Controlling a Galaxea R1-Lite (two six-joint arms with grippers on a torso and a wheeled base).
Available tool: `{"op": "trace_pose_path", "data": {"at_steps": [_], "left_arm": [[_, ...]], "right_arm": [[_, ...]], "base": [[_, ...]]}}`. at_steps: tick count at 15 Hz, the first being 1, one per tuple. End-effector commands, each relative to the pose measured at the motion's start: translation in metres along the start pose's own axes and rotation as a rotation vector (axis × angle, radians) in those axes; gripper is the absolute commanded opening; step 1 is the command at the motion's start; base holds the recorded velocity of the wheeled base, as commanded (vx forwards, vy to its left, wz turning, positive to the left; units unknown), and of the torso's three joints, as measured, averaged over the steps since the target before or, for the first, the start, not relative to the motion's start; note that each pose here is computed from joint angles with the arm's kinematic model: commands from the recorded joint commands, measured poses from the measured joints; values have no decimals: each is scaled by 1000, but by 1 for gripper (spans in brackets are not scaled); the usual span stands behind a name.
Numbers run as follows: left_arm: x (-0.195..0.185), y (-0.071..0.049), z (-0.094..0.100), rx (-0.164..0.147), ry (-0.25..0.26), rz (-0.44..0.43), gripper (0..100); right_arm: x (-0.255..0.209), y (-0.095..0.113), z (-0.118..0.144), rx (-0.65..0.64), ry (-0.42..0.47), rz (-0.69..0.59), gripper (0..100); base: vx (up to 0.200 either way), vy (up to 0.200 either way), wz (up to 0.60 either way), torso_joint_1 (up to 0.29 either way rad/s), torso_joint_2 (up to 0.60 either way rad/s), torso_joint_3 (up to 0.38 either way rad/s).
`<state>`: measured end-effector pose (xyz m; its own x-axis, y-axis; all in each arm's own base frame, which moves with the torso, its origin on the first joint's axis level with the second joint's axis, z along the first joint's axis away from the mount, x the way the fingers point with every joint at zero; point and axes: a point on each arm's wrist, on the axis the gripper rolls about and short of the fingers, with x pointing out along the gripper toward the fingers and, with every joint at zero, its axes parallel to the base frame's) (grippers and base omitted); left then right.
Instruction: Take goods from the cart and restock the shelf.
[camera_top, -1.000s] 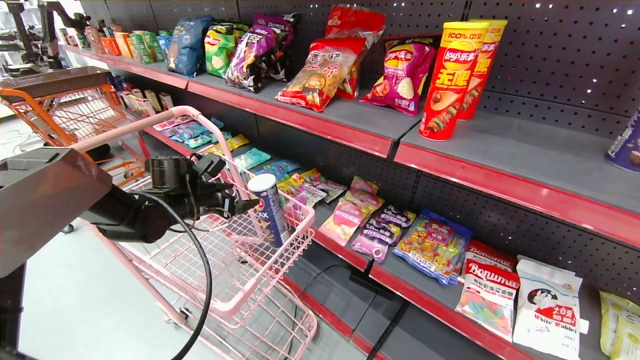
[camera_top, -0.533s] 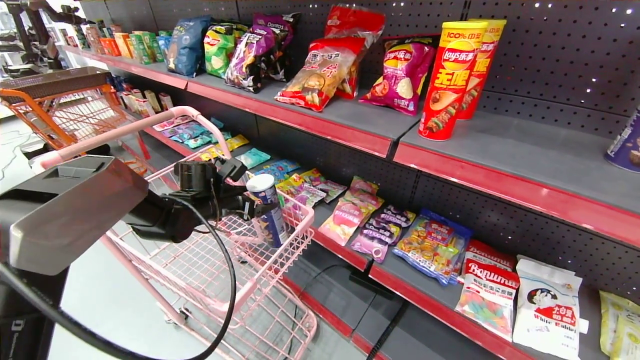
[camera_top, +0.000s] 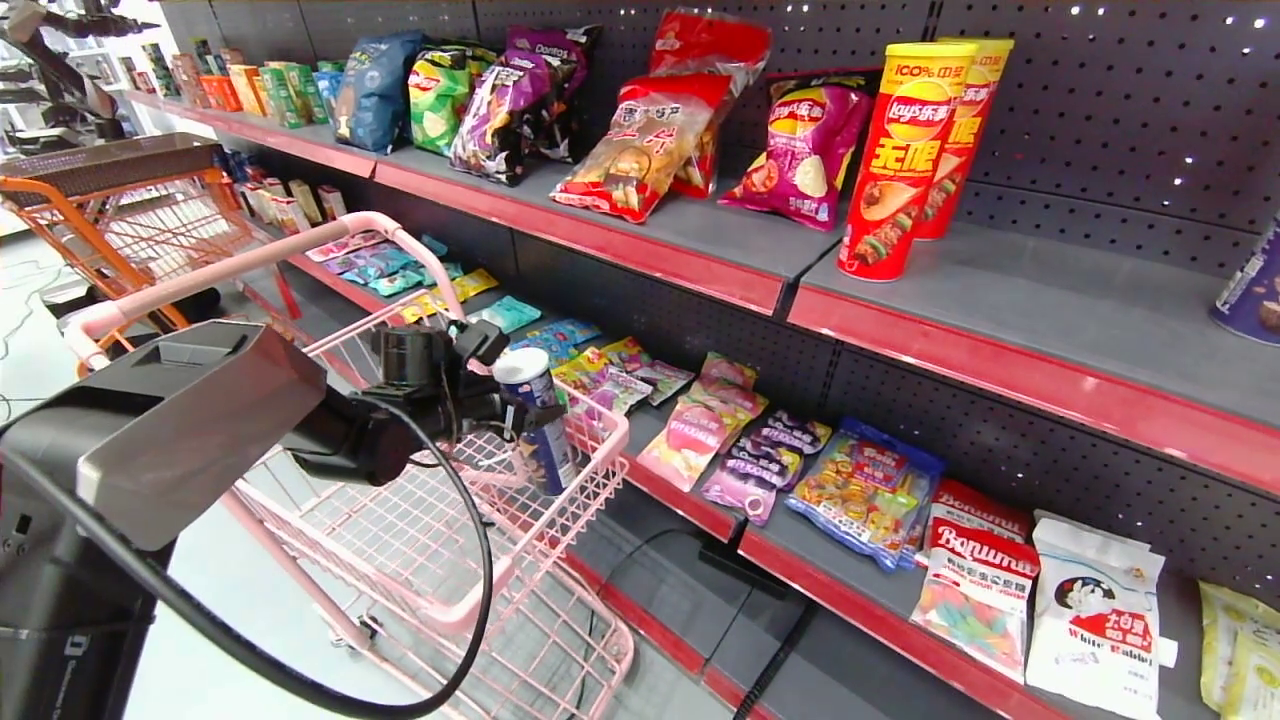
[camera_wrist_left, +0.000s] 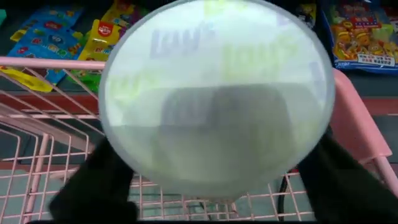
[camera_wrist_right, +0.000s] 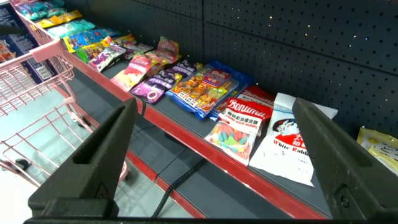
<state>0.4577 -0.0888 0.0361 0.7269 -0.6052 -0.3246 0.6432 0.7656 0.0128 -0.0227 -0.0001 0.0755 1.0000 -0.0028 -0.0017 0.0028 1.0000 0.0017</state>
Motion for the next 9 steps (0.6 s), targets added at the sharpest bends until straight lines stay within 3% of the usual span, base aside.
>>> {"op": "trace_pose_path", "data": {"at_steps": [1, 5, 7, 9], "left_arm": [[0, 1, -1, -2, 0, 5, 0], [-8, 1, 1, -3, -12, 21, 0], [-30, -1, 15, -15, -22, 42, 0], [-72, -15, 45, -96, -56, 89, 0]], "right_arm": [[0, 0, 0, 0, 1, 0, 100], [0, 0, 0, 0, 1, 0, 100], [0, 0, 0, 0, 1, 0, 100], [0, 0, 0, 0, 0, 1, 100]], "base": [[0, 0, 0, 0, 0, 0], [0, 0, 0, 0, 0, 0], [0, 0, 0, 0, 0, 0], [0, 0, 0, 0, 0, 0]]}}
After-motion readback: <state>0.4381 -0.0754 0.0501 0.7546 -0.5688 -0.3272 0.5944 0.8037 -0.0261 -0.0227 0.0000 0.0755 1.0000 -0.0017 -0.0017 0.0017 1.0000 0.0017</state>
